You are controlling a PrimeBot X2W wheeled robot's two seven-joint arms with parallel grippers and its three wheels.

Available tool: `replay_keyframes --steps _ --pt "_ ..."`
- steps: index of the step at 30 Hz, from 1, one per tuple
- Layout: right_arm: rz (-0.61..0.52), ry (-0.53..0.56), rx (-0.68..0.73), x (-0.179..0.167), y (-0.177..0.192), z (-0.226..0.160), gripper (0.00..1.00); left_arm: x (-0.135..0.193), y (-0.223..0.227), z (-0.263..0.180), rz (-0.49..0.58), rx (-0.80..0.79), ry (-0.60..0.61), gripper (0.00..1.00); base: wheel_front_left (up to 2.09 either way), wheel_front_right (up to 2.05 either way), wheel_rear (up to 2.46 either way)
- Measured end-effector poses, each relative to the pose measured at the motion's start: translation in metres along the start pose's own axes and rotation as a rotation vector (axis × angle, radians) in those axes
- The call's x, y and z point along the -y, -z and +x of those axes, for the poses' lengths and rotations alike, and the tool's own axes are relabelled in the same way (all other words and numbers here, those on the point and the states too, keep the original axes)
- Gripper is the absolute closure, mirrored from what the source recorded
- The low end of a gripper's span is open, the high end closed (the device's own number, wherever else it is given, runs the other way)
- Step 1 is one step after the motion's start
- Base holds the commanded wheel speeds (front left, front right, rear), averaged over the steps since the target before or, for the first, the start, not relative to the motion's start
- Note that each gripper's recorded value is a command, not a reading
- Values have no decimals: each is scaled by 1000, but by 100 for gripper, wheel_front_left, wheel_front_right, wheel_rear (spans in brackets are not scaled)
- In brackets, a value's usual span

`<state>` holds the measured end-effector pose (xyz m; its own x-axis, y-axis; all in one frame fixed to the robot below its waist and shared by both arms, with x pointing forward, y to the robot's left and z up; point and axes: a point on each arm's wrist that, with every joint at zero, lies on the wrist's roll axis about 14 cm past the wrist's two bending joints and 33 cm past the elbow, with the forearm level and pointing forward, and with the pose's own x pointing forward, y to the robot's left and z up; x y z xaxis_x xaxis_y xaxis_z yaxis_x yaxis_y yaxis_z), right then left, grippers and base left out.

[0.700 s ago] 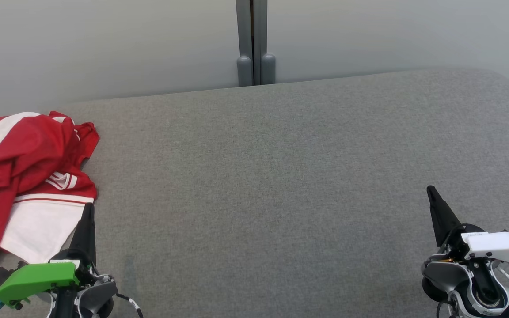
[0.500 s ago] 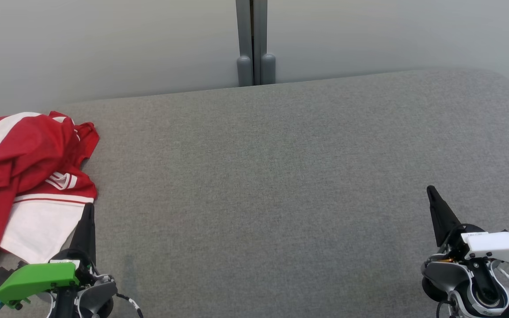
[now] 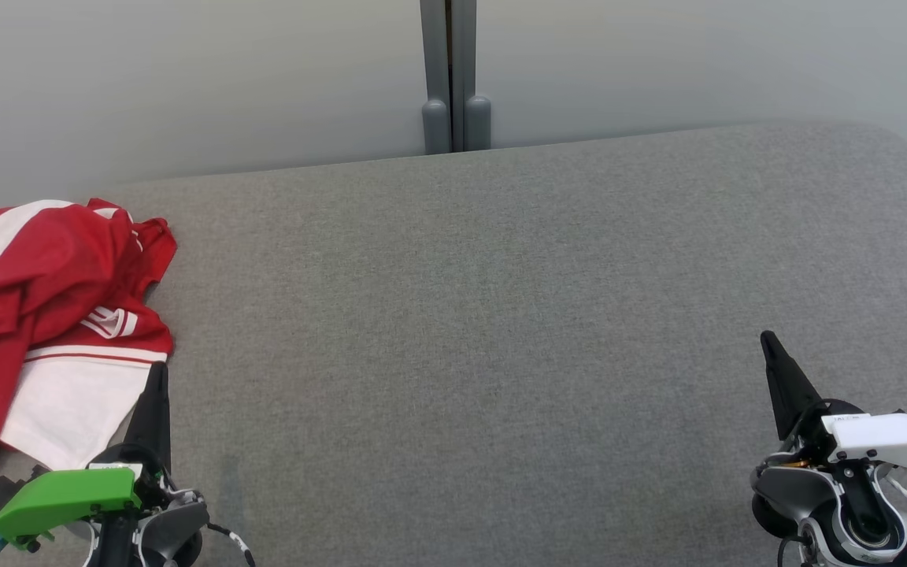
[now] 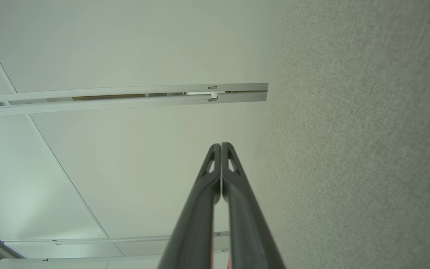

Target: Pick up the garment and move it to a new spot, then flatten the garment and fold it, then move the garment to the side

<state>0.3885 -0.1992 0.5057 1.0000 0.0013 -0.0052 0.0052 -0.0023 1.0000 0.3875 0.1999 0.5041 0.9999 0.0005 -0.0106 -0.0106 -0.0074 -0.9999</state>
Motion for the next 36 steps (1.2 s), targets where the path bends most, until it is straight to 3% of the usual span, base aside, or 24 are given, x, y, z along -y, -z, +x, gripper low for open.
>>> replay_keyframes --steps 22,23,30,36 --pt "0 0 0 0 0 0 100 0 0 0 0 0 0 100 0 0 0" --pt "1 7 0 2 0 -1 0 -2 0 -1 -2 1 -7 0 0 0 0" --pt "-15 39 18 13 0 -7 0 -14 6 -6 -1 1 -41 0 0 0 0" --pt "-102 46 27 14 -1 -9 0 -16 12 -6 55 -5 -49 0 0 0 0"
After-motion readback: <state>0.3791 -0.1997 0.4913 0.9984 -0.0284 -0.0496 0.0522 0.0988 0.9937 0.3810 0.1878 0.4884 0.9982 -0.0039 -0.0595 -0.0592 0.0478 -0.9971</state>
